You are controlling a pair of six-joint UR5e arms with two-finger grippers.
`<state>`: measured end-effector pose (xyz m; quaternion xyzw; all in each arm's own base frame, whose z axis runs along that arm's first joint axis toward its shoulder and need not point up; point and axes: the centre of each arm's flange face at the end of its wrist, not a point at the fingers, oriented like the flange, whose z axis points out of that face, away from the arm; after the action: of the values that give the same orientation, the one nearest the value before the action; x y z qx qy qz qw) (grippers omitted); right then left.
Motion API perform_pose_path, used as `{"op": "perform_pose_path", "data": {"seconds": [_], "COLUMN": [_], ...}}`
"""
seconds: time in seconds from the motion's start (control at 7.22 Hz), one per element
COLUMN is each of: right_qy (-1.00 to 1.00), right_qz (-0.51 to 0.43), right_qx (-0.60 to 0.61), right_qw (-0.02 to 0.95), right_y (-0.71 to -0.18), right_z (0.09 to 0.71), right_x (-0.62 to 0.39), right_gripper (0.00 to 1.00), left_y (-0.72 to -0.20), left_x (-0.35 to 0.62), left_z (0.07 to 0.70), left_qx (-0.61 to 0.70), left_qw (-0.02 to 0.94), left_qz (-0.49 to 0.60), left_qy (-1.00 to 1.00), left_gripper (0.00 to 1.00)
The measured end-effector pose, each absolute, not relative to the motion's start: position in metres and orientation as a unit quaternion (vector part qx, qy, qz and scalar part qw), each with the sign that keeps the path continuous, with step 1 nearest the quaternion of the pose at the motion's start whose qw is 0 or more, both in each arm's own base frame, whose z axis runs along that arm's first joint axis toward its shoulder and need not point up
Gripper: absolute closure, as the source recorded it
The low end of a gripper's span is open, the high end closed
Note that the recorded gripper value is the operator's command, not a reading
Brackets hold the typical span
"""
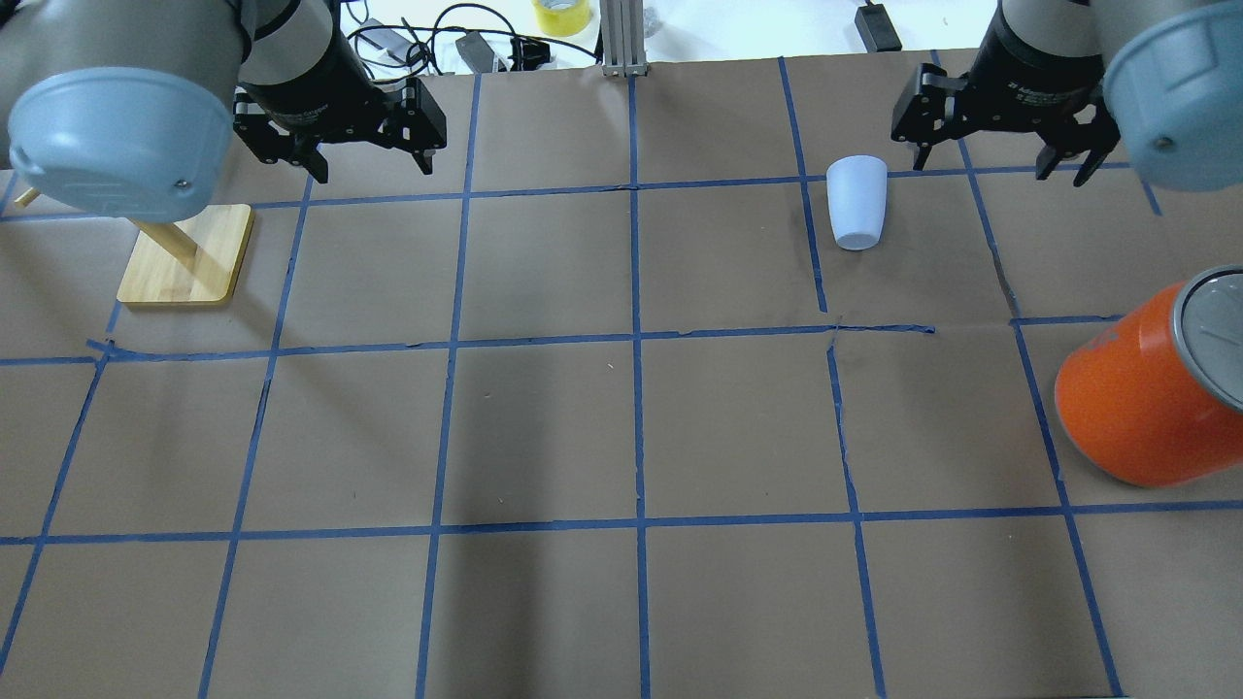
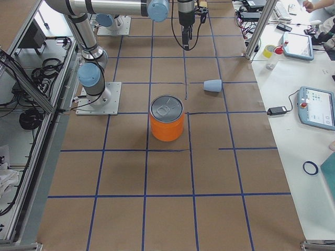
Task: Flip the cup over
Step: 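Move the right gripper toward the upside-down light-blue cup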
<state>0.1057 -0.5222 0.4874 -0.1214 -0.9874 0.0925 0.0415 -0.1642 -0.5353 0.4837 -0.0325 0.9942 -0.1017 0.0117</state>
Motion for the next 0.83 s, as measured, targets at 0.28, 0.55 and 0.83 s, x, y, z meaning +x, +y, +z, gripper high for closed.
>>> {"op": "perform_pose_path", "data": {"seconds": [0.28,0.55,0.83], "right_qy": [-0.984,-0.985,-0.991], "right_qz": [0.114,0.114,0.113], "right_qx": [-0.131,-0.129,-0.07], "right_qw": [0.027,0.009,0.013], "right_y": [-0.557,-0.608,-0.665], "right_z": [0.465,0.428,0.368], "right_x": [0.096,0.08,0.073], "right_gripper": [0.0,0.03,0.0], "left_y": [-0.535,-0.534,-0.533], "left_x": [-0.164,-0.164,-0.165], "left_z": [0.484,0.487,0.488], "left_qx": [-0.032,-0.032,-0.032], "left_qw": [0.012,0.011,0.011], "left_qz": [-0.102,-0.104,-0.106], "left_qy": [0.994,0.994,0.994], "left_gripper": [0.0,0.0,0.0]}}
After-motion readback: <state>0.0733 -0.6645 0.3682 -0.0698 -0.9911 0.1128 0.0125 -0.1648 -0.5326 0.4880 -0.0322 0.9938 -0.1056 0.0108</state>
